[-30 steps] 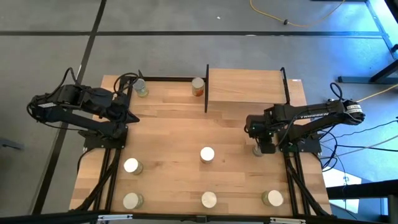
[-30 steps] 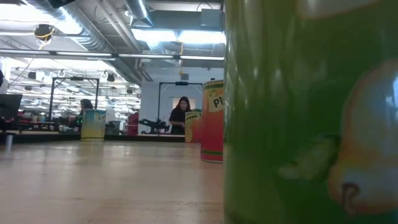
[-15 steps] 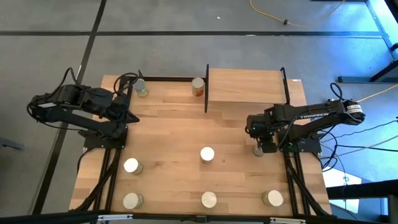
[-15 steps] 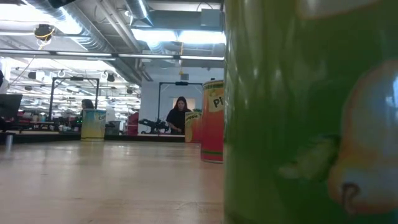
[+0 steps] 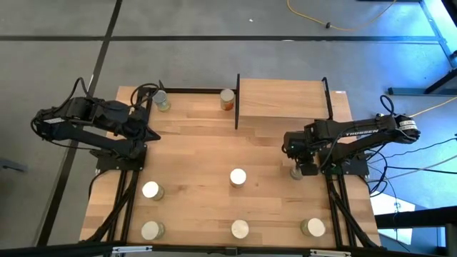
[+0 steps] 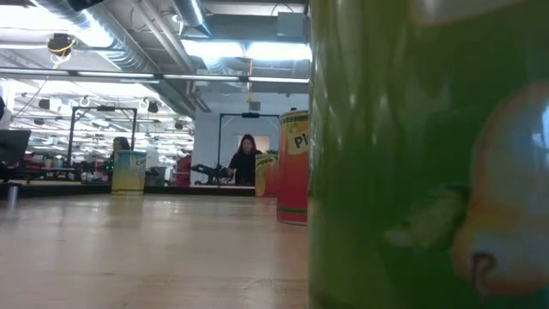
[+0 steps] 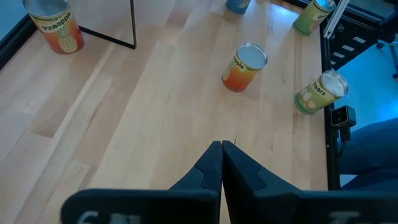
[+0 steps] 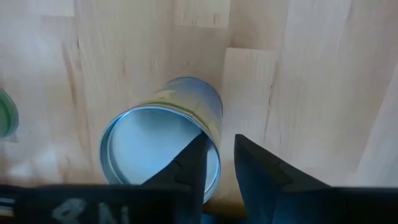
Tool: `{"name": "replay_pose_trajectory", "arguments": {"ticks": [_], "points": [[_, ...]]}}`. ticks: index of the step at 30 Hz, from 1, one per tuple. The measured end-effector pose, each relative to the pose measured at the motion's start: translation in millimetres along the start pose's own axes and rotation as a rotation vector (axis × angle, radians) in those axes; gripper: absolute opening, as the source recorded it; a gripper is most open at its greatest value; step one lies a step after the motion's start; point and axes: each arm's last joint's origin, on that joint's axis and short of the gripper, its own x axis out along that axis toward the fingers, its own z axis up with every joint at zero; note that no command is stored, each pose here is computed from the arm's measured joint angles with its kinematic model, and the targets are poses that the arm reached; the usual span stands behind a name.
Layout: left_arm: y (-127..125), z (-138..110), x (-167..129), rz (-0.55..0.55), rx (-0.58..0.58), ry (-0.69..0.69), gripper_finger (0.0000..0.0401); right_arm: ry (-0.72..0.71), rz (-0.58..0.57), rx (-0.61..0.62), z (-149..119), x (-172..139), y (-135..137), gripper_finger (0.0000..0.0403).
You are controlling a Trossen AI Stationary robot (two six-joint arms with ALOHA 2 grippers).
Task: Pick and place cans onto a shelf
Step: Put the canned peas on the shelf
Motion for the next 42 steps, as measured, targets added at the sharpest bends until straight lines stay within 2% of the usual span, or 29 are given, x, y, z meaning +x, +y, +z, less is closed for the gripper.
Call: {"name": "replay_pose_trajectory", "arguments": {"ticks": [7,34,42], "points": [[0.0,0.0,0.0,0.000,0.000,0.000,0.0000,0.001,0.005,0.000,0.0,0.3,0.1,0.0057],[0.0,0.0,0.0,0.000,0.004,0.000,0.0000,-0.003,0.049,-0.015,0.5,0.8,1.3,0.0052],[0.0,0.0,0.1,0.000,0.004,0.001,0.0000,-0.040,0.061,0.000,6.7,-9.4,2.7,0.0050]]}}
